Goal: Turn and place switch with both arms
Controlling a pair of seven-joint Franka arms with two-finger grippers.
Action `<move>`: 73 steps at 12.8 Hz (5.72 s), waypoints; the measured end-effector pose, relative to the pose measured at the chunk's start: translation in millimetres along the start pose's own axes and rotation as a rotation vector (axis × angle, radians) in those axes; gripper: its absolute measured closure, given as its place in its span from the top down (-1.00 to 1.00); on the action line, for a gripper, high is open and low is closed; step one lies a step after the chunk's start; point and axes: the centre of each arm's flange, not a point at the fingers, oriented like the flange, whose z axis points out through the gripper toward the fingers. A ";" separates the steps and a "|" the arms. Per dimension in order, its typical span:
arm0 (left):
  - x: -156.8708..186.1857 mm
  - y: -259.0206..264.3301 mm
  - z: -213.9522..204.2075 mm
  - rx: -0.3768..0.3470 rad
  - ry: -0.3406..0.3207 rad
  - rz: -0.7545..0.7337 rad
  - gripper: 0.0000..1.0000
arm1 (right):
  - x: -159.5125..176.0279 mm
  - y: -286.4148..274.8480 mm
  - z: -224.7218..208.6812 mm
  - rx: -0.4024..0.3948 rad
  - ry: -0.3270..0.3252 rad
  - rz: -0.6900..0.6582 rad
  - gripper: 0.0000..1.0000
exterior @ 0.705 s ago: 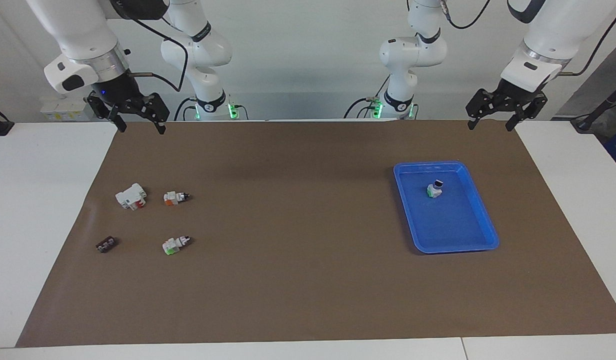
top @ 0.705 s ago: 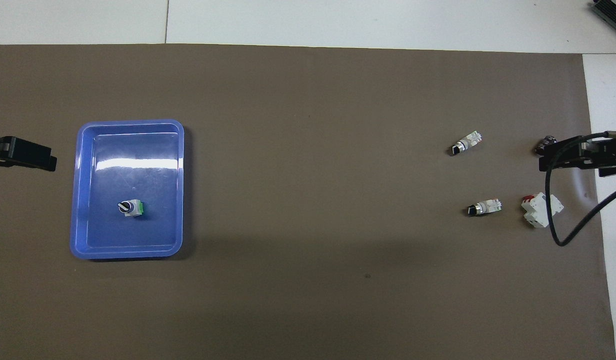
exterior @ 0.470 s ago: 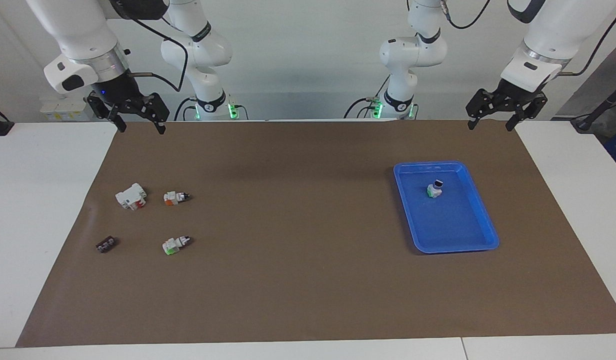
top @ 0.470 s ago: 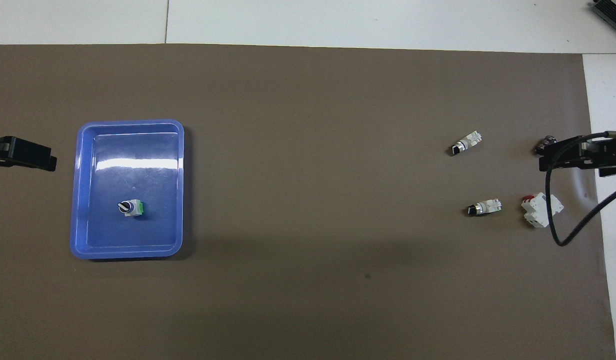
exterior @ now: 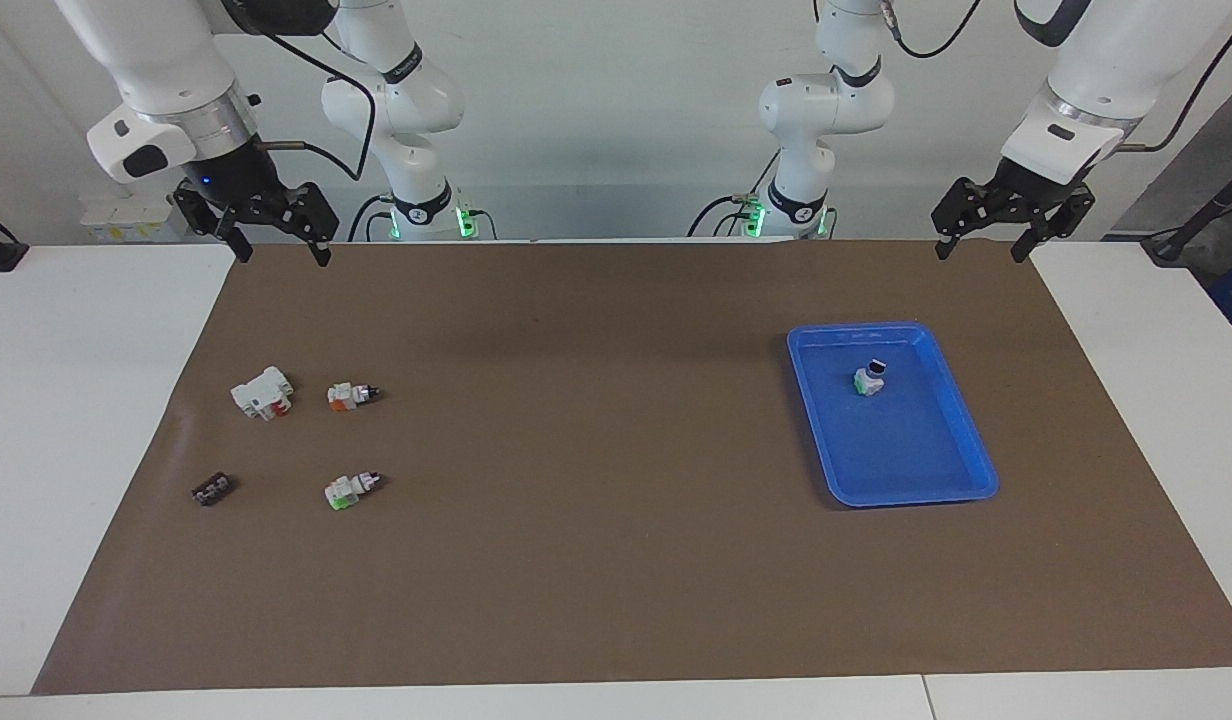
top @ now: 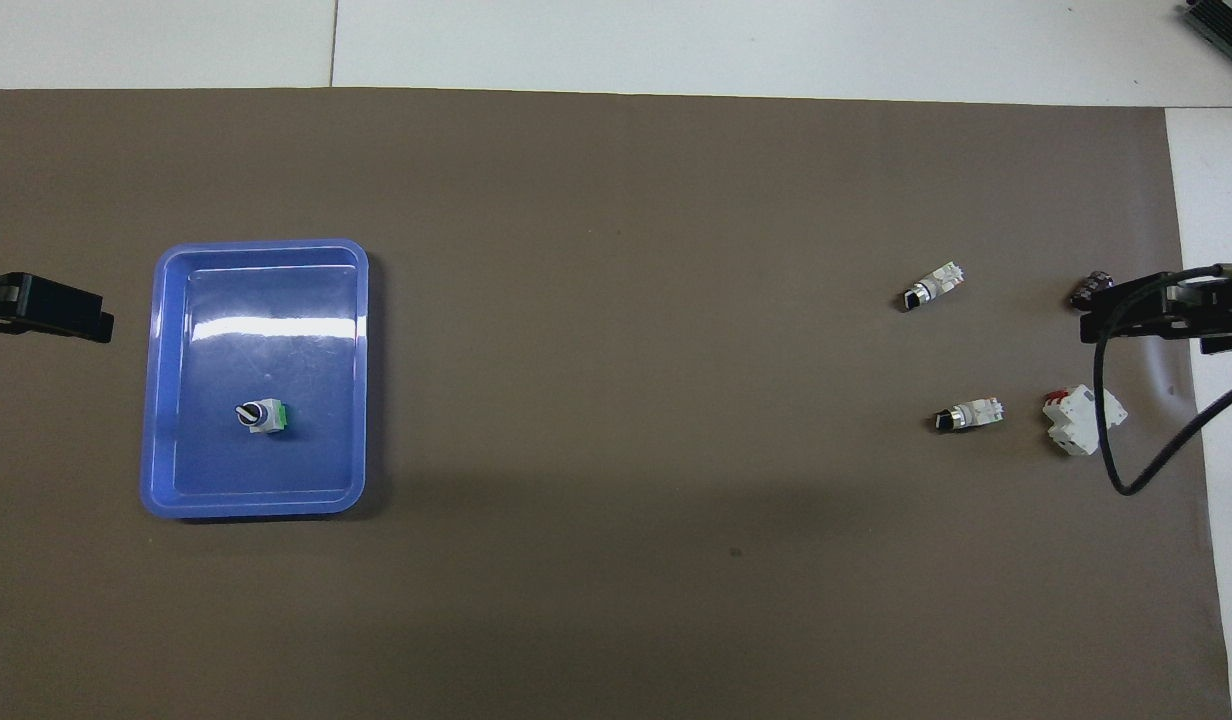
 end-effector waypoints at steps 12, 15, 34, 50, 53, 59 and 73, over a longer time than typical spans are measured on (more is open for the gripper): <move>0.0 0.0 0.0 0.000 0.000 0.000 1.00 | 5.0 41.6 136.7 0.019 0.063 0.458 1.00; 0.0 0.0 0.0 0.000 0.000 0.000 1.00 | -4.3 42.8 204.1 0.021 0.056 0.603 1.00; 0.0 0.0 0.0 0.000 0.000 0.000 1.00 | -17.2 88.6 355.7 0.136 -0.076 1.064 0.97; 0.0 0.0 0.0 0.000 0.000 0.000 1.00 | 27.9 29.8 261.3 0.367 -0.421 1.199 -0.30; 0.0 0.0 0.0 0.000 0.000 0.000 1.00 | 40.7 -26.3 207.5 0.424 -0.514 1.288 -0.30; 0.0 0.0 0.0 0.000 0.000 0.000 1.00 | 36.4 -139.0 122.4 0.603 -0.723 1.392 -0.30; -3.1 2.0 2.8 -0.002 -0.028 0.003 1.00 | -19.3 -317.4 92.4 0.861 -0.597 1.244 -0.30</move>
